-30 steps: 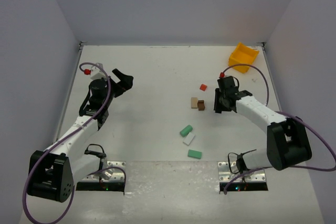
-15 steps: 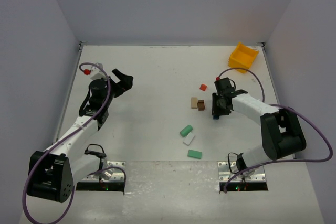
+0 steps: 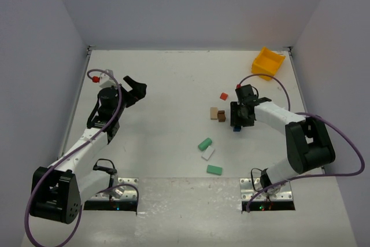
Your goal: Build the wood block tower
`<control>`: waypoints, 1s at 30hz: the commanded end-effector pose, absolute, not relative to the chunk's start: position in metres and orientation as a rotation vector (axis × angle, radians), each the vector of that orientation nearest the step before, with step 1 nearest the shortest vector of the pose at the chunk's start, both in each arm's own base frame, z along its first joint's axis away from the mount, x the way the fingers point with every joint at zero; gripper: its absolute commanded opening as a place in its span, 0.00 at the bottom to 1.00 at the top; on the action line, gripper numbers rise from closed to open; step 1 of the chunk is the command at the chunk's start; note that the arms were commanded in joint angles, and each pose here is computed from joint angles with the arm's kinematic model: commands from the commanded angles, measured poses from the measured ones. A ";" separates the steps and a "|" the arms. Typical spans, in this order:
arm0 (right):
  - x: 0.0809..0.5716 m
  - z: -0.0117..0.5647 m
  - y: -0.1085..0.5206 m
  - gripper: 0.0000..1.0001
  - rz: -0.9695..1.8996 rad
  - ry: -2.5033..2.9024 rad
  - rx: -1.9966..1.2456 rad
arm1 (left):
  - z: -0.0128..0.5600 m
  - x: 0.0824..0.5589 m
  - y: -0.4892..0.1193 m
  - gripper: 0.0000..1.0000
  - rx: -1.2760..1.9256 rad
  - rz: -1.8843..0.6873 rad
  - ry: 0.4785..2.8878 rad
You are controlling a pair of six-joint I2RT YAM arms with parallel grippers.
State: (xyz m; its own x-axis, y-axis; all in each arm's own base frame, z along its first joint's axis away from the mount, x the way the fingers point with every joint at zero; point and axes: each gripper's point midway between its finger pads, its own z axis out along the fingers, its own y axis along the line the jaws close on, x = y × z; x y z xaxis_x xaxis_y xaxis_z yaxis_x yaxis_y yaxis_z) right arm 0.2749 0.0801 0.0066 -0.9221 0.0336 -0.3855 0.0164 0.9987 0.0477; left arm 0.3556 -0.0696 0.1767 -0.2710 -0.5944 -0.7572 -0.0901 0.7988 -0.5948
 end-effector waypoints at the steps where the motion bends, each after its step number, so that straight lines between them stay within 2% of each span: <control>1: 0.286 0.025 0.085 0.56 0.080 2.678 0.028 | 0.194 0.356 -0.071 1.00 -0.505 -0.548 1.750; 5: 0.284 0.039 0.089 0.68 0.097 2.629 0.014 | 0.194 0.356 -0.073 1.00 -0.501 -0.556 1.751; 11: 0.270 0.059 0.107 0.79 0.115 2.554 -0.131 | 0.197 0.355 -0.075 1.00 -0.489 -0.572 1.748; 13: 0.259 0.064 0.118 0.99 0.171 2.547 -0.218 | 0.198 0.354 -0.076 1.00 -0.485 -0.576 1.746; 19: 0.200 0.056 0.161 0.99 0.331 2.549 -0.638 | 0.204 0.351 -0.077 1.00 -0.475 -0.590 1.731; 24: 0.153 0.034 0.178 0.99 0.316 2.607 -0.889 | 0.211 0.346 -0.082 1.00 -0.448 -0.626 1.721; 30: 0.137 0.011 0.202 0.99 0.333 2.627 -1.057 | 0.219 0.339 -0.080 1.00 -0.445 -0.630 1.691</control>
State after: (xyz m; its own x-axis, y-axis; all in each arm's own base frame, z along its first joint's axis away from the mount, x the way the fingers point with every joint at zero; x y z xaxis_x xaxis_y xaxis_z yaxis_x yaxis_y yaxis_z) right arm 0.1423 0.1863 0.0202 -0.7308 -0.5780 -0.3631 -0.6484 0.7541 0.1046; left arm 0.3440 -0.0776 0.2045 -0.2402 -0.5998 -0.7632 0.0013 0.7860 -0.6182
